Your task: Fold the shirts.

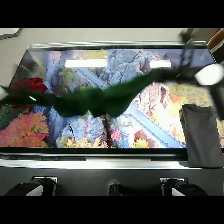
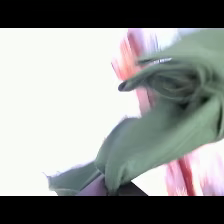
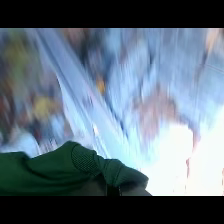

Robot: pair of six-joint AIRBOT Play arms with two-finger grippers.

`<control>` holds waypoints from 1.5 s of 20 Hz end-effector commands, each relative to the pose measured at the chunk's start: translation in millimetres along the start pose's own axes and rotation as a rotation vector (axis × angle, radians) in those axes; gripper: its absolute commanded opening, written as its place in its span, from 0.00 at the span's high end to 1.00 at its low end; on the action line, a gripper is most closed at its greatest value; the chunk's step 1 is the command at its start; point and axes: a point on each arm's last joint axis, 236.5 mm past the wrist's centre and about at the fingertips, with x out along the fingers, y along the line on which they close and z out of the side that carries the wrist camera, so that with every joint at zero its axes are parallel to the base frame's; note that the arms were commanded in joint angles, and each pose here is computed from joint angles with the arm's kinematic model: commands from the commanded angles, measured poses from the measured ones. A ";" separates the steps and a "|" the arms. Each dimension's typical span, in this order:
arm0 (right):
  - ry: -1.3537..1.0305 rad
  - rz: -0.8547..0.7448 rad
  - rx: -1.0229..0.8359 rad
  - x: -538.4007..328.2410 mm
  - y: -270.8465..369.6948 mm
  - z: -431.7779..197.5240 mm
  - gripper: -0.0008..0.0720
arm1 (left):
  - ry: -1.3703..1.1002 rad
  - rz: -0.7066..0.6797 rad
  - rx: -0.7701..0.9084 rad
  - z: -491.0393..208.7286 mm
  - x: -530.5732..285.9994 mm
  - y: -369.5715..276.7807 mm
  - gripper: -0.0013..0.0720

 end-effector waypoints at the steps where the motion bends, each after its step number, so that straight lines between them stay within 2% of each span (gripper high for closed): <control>1: -0.365 -0.014 -0.098 -123.6 40.6 94.9 0.93 | -0.357 0.101 0.062 85.8 -132.1 -9.0 0.95; 6: -0.566 0.032 -0.131 -242.9 84.8 103.4 0.93 | -0.637 -0.021 0.133 119.3 -242.1 -82.8 0.95; 9: -0.528 -0.007 -0.119 -261.1 80.9 84.4 0.93 | -0.567 -0.057 0.144 100.8 -237.2 -93.0 0.95; 11: -0.363 -0.108 -0.084 -241.1 52.7 52.7 0.93 | -0.403 -0.071 0.125 74.5 -203.8 -85.1 0.95; 14: 0.096 -0.251 -0.049 -185.2 0.4 -38.2 0.93 | -0.116 -0.124 0.040 18.1 -122.4 -68.2 0.95; 17: 0.493 -0.262 -0.024 -126.7 -31.7 -131.0 0.93 | 0.210 -0.205 -0.015 -76.0 -24.7 -66.9 0.95; 19: 0.575 -0.274 -0.006 -87.0 -53.1 -165.0 0.93 | 0.317 -0.224 -0.041 -125.8 22.5 -68.0 0.95; 24: 0.357 -0.300 0.065 44.6 -100.8 -146.4 0.93 | 0.384 -0.178 -0.152 -141.4 105.7 -35.6 0.95; 27: 0.183 -0.279 0.313 113.1 -115.4 -134.5 0.93 | 0.426 -0.164 -0.178 -122.9 154.3 -8.6 0.94; 30: 0.190 -0.194 0.626 150.8 -101.5 -155.1 0.93 | 0.460 -0.188 -0.235 -110.1 193.6 3.2 0.94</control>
